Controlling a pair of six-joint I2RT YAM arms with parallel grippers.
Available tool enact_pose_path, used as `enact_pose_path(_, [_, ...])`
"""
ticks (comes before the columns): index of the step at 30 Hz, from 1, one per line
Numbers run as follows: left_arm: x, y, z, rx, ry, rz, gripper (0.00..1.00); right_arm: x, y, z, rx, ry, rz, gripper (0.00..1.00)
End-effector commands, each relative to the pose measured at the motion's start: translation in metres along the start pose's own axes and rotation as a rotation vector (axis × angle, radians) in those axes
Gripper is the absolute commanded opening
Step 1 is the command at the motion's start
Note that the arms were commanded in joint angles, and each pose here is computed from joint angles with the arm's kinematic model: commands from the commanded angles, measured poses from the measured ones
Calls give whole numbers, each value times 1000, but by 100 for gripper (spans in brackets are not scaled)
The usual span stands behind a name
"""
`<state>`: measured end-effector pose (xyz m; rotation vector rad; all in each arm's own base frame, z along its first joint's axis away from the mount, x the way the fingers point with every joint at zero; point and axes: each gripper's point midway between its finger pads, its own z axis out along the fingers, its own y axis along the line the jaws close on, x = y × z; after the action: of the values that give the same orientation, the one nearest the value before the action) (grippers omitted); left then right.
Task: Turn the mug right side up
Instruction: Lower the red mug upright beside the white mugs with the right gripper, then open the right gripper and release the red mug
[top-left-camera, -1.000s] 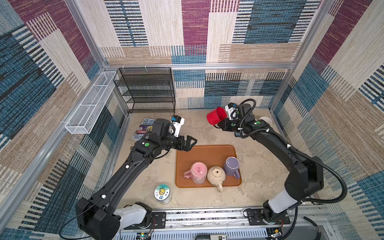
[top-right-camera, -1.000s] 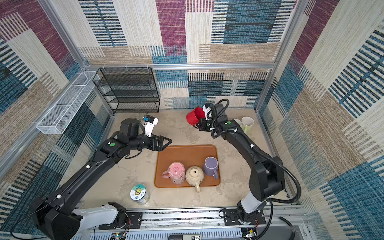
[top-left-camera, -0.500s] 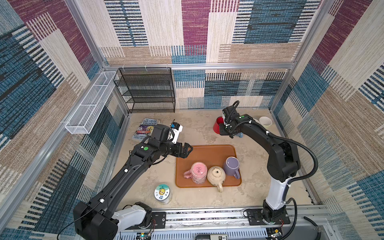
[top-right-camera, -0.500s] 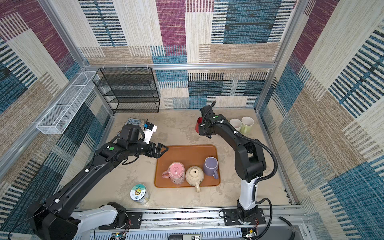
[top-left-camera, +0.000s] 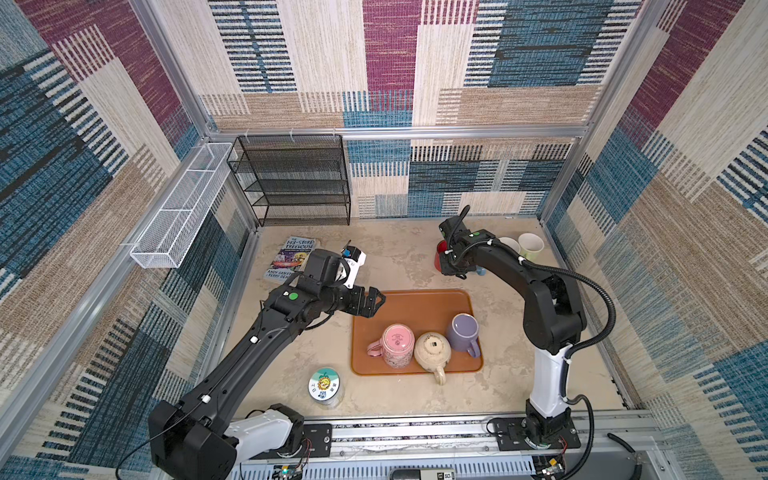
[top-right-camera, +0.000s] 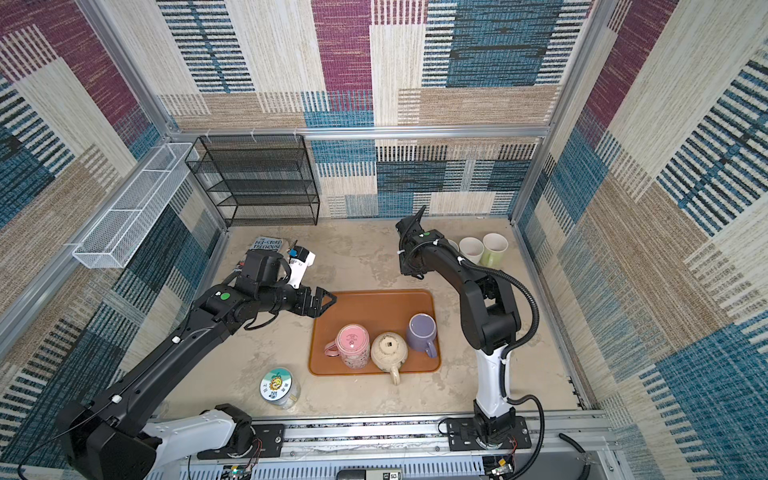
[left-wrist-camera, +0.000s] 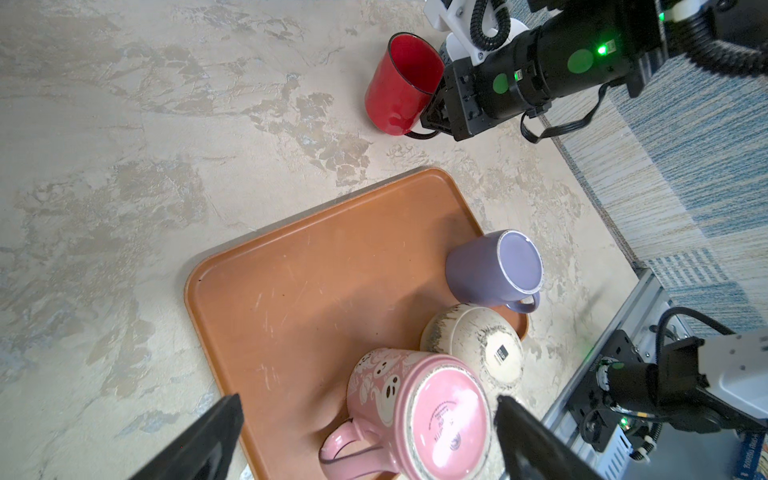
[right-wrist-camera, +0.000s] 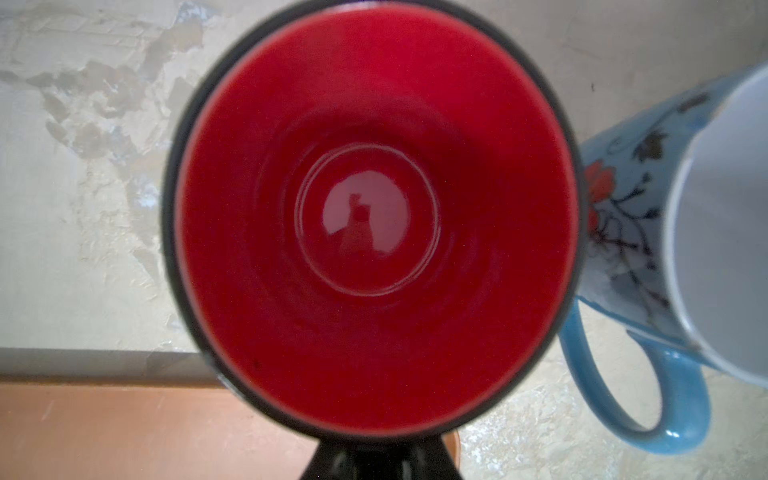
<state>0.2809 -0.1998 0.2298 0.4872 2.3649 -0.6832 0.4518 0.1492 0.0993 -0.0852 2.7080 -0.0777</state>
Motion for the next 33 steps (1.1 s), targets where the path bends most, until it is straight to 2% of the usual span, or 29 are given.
enact_pose_path(1, [2,1,0,-6,8,24,100,-12,-9,2,55,-51,-5,0])
enact_pose_path(19, [4,1,5,6,26,14,100,-5,-20,21,37,-29,25,2])
enact_pose_path(23, [5,2,6,-2,26,15,99,-4,-19,24,30,-22,21,8])
enact_pose_path(27, [5,2,7,1,31,13,100,-3,-18,24,26,-18,13,24])
enact_pose_path(33, [6,3,7,-4,32,16,100,-8,-20,19,37,-33,5,42])
